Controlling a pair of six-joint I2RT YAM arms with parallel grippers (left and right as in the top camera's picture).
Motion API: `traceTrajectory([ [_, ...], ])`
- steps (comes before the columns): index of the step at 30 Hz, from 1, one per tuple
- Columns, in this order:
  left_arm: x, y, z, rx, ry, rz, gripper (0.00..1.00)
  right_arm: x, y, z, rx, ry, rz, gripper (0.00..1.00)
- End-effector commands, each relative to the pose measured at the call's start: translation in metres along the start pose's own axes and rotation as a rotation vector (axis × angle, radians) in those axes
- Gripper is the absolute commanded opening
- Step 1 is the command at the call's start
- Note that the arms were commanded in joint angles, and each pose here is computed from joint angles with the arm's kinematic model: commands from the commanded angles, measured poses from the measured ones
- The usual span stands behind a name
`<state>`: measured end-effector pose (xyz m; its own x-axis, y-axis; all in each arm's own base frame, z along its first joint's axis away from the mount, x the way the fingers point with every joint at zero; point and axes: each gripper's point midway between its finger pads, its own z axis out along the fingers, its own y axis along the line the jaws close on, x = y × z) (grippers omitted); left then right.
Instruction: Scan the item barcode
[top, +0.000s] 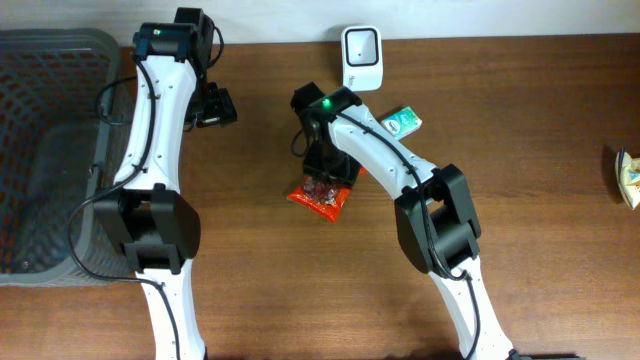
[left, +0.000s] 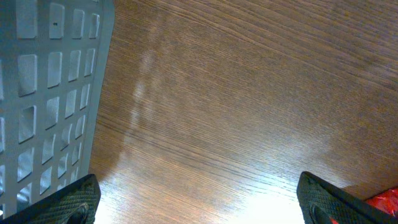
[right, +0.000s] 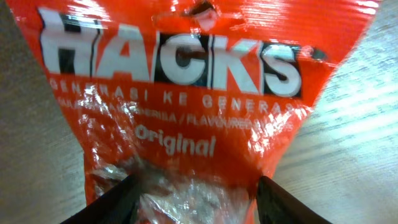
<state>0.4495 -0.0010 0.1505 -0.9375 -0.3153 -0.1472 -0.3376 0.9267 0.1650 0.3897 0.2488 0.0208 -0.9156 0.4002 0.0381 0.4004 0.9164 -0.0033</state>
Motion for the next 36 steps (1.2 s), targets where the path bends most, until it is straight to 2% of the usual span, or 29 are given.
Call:
traceTrajectory([
  [1,0.002,0.001,0.003,0.004,0.016,-0.016,0.99,0.004,-0.019,0.035,0.080,0.014,0.007,0.61],
  [4,0.003,0.001,0.003,0.005,0.017,-0.016,0.99,0.005,-0.020,0.041,0.078,0.014,-0.016,0.58],
  [5,0.003,0.001,0.003,0.005,0.017,-0.016,0.99,0.004,-0.020,0.041,0.078,0.014,-0.016,0.46],
  [7,0.003,0.001,0.003,0.005,0.017,-0.016,0.99,0.002,-0.021,0.040,0.077,0.015,-0.041,0.32],
  [9,0.003,0.001,0.003,0.005,0.017,-0.016,0.99,-0.002,-0.025,0.037,0.080,0.020,-0.053,0.26],
  [11,0.002,0.000,0.003,0.007,0.013,-0.017,0.99,-0.013,-0.031,0.025,0.077,0.020,-0.056,0.04],
  [14,0.002,0.000,0.003,0.006,0.013,-0.016,0.99,-0.036,-0.032,-0.004,0.036,-0.011,-0.108,0.04],
  [15,0.002,0.000,0.003,0.009,0.014,-0.016,0.99,-0.058,-0.027,-0.036,-0.025,-0.073,-0.195,0.04],
  [19,0.001,-0.004,0.003,0.026,0.012,-0.017,0.99,-0.098,-0.014,-0.091,-0.099,-0.251,-0.373,0.04],
  [23,0.001,-0.005,0.003,0.032,0.011,-0.017,0.99,-0.155,-0.008,-0.125,-0.028,-0.546,-0.409,0.04],
  [26,0.001,-0.005,0.003,0.032,0.010,-0.017,0.99,-0.192,0.024,-0.158,-0.071,-0.776,-0.531,0.04],
  [31,-0.005,-0.008,0.003,0.042,-0.012,-0.022,0.99,-0.244,0.023,-0.188,-0.041,-1.019,-0.414,0.04],
  [36,-0.009,-0.010,0.002,0.050,-0.029,-0.026,0.99,-0.277,0.018,-0.179,-0.068,-1.095,-0.351,0.04],
])
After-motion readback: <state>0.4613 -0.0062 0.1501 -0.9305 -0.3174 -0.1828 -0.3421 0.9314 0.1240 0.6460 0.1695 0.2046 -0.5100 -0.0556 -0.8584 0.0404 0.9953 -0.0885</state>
